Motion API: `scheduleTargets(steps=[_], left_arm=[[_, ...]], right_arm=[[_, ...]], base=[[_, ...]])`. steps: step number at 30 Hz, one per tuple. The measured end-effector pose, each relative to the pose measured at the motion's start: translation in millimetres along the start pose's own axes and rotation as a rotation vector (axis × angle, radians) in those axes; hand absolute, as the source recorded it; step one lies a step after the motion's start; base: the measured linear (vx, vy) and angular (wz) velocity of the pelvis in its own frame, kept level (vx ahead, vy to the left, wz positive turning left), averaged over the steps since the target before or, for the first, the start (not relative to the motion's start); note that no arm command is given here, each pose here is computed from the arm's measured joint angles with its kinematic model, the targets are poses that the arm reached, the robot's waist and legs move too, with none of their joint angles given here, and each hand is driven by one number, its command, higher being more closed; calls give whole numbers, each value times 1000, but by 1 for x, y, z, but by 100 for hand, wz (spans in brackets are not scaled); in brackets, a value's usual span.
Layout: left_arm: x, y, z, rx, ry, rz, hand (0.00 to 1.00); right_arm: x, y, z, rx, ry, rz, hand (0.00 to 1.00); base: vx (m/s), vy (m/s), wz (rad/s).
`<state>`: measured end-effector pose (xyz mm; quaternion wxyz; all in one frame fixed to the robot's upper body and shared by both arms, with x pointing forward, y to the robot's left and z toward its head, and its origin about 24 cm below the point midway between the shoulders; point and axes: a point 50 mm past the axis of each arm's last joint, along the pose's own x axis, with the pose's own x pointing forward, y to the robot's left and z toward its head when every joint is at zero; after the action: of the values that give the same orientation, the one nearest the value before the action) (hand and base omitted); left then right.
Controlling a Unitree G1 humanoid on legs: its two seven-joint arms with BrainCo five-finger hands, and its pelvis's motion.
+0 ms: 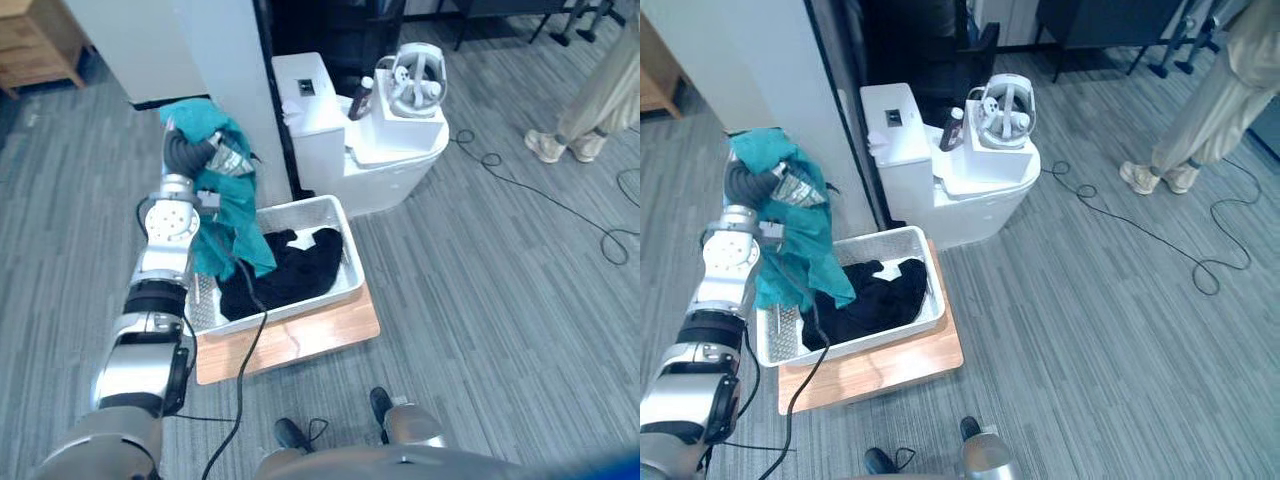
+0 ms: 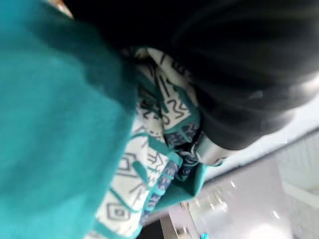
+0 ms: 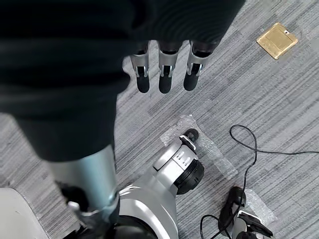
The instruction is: Tidy the bed and pick cloth on bed and put in laundry
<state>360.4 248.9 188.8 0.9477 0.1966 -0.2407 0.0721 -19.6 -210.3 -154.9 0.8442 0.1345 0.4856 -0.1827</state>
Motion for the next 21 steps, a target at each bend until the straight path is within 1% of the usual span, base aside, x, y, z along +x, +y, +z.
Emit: scheduleTargets(steps=[5, 7, 8, 9, 11, 13, 16, 18, 21], left_arm=[[5, -3, 11, -87, -44, -37, 100], [4, -10, 11, -142, -42, -49, 100], [3, -19, 13, -188, -55, -73, 100], [2, -21, 15, -200, -63, -83, 100], [-12, -39, 21, -269, -117, -138, 100], [-24, -50, 22, -335, -141, -164, 100], [-42, -72, 18, -402, -121, -228, 100], [-54, -84, 13, -427, -91, -263, 100], [-66, -93, 4, -445, -41, -285, 100]], right_arm=[[7, 12, 14, 13, -64, 45, 0], [9, 16, 18, 18, -83, 58, 0], [9, 17, 20, 18, -94, 62, 0], [10, 18, 21, 17, -100, 65, 0], [10, 20, 24, 19, -110, 67, 0], [11, 20, 25, 25, -116, 62, 0], [11, 21, 25, 45, -107, 66, 0], [12, 21, 24, 46, -97, 70, 0], [12, 22, 23, 56, -86, 72, 0]], base=[[-33, -47, -19], [-46, -57, -8], [-24, -44, -1], [-2, -58, 2], [12, -52, -2], [12, -54, -4], [-14, -57, 2], [-44, -65, 13], [-57, -55, 16]])
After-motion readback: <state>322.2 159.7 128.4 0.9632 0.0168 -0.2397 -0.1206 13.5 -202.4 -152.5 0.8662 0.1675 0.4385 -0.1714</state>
